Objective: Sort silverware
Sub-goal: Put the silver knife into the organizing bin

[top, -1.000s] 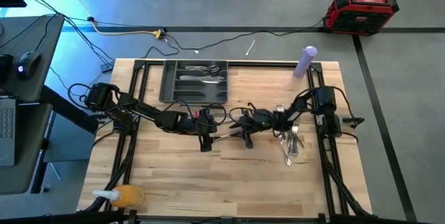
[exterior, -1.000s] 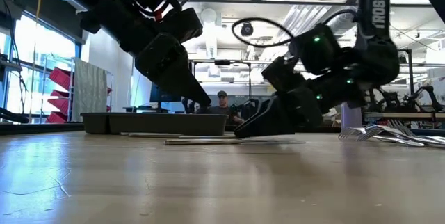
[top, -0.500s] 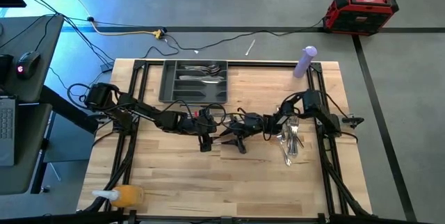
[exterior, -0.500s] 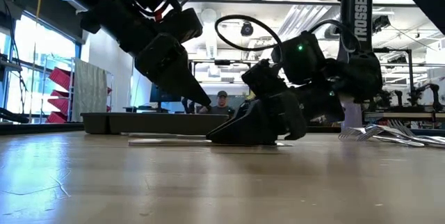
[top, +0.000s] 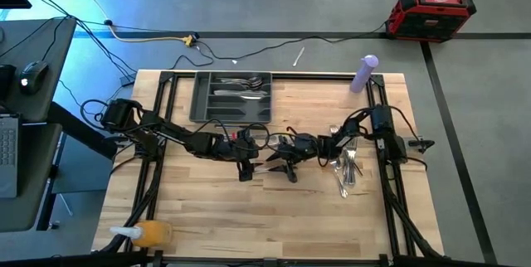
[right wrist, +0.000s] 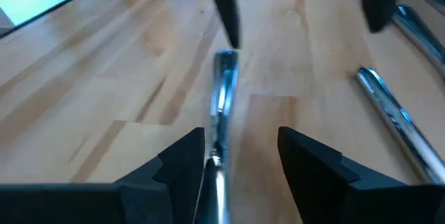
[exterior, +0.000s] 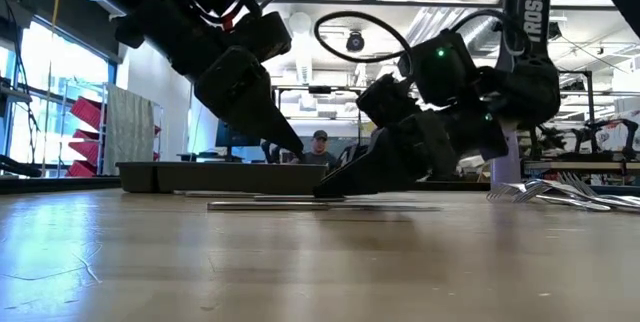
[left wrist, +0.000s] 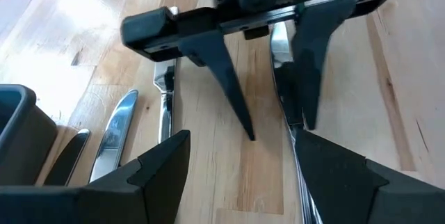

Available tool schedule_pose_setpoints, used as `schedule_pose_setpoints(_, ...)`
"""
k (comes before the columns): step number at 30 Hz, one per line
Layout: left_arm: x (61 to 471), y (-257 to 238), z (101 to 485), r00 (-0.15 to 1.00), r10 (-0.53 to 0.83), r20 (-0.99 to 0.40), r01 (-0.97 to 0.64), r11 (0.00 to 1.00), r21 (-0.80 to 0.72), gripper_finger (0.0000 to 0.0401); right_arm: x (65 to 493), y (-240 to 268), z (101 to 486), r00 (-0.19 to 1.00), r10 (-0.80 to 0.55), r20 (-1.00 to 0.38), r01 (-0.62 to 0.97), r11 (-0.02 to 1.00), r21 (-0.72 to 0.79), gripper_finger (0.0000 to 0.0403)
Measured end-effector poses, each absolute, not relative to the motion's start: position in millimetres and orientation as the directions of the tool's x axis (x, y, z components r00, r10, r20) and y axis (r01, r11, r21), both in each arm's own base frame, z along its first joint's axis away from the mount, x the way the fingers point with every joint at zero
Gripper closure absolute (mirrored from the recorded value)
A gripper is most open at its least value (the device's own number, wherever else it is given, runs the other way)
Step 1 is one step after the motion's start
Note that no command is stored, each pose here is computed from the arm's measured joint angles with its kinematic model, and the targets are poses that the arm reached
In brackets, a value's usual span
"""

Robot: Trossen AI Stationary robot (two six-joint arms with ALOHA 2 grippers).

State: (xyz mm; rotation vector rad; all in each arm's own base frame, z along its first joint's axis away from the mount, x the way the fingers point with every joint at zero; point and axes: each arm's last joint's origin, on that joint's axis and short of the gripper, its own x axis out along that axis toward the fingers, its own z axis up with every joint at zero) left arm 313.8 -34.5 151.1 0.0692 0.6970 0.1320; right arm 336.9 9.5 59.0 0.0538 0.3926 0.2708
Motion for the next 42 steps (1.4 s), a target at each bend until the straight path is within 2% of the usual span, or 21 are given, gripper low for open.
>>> schedule_pose_setpoints(6,314,-35,151,0.760,0.129,-0.637,-0.086,0.991,0.098,0.0160,336,25,59,0.888,0.256,-0.382,-0.244,0.966,0.081,0.0214)
schedule_pose_setpoints(11,314,-35,151,0.760,0.129,-0.637,-0.086,0.991,0.098,0.0160,336,35,54,0.902,0.131,-0.410,-0.140,0.990,0.009,0.0191)
schedule_pose_setpoints(17,314,-35,151,0.760,0.129,-0.637,-0.086,0.991,0.098,0.0160,347,43,46,0.891,0.131,-0.434,-0.151,0.989,-0.011,0.0195)
schedule_pose_setpoints(22,314,-35,151,0.760,0.129,-0.637,-0.087,0.991,0.098,0.0160,358,46,43,0.865,0.135,-0.484,-0.161,0.987,-0.012,0.0225)
schedule_pose_setpoints(27,314,-35,151,0.760,0.129,-0.637,-0.087,0.991,0.097,0.0160,366,49,37,0.838,0.145,-0.526,-0.191,0.981,-0.035,0.0274)
schedule_pose_setpoints(34,314,-35,151,0.759,0.129,-0.638,-0.087,0.991,0.097,0.0160,368,48,28,0.858,0.152,-0.491,-0.190,0.981,-0.028,0.0380)
schedule_pose_setpoints(42,314,-35,152,0.760,0.142,-0.635,-0.096,0.990,0.105,0.0160,368,41,39,0.841,0.135,-0.523,-0.167,0.986,-0.014,0.0381)
